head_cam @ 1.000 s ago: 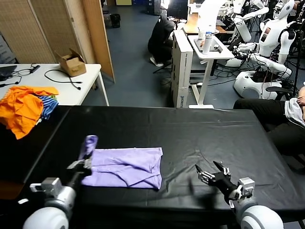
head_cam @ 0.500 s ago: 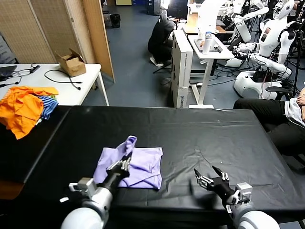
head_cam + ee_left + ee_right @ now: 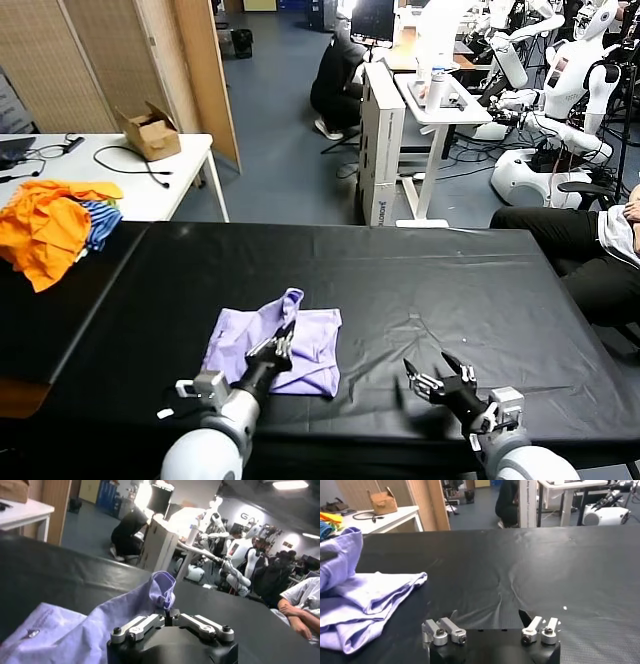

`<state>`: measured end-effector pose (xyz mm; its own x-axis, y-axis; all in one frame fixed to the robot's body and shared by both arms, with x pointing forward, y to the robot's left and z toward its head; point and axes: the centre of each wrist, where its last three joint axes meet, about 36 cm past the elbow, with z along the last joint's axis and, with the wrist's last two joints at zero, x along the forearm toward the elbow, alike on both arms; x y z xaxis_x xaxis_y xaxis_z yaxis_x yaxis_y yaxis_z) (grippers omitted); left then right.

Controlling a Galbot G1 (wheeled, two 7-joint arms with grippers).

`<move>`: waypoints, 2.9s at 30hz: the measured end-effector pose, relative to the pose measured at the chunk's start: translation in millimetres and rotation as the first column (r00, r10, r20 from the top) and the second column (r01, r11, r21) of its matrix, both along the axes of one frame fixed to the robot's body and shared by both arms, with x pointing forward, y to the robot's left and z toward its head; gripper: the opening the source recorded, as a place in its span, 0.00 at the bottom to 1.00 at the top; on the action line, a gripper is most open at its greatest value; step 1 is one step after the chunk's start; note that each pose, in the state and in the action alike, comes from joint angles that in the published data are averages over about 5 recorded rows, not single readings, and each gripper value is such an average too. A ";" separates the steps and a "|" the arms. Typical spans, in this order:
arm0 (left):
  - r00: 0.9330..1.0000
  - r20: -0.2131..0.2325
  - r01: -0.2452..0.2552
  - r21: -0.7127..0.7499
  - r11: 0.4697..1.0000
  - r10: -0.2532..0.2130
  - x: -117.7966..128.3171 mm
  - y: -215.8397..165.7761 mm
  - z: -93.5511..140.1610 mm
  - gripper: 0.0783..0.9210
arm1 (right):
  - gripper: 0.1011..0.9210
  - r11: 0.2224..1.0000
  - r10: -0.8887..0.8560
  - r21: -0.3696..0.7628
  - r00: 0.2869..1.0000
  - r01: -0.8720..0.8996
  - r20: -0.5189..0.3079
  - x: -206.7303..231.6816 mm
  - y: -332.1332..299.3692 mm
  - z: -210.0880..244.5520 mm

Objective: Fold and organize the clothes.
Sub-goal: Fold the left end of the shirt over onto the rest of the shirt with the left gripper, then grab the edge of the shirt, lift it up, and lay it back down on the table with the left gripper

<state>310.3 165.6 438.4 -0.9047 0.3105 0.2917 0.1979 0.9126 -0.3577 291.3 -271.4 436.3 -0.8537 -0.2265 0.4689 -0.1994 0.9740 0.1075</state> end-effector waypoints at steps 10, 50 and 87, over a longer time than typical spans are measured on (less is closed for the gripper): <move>1.000 -0.005 0.014 0.033 0.999 -0.014 3.0 -13.3 -13.8 0.38 | 0.98 0.997 0.077 0.008 0.997 -0.077 -0.001 10.0 3.4 0.4; 0.986 0.124 -0.134 0.204 0.970 0.110 -4.9 36.4 -4.0 0.98 | 0.27 0.906 0.383 0.207 0.924 -0.370 -0.023 41.3 119.2 -18.0; 0.974 0.098 -0.210 0.046 0.977 0.205 -1.5 71.0 -53.2 0.98 | 0.98 0.954 0.213 0.212 0.977 -0.212 0.019 -2.5 59.3 42.7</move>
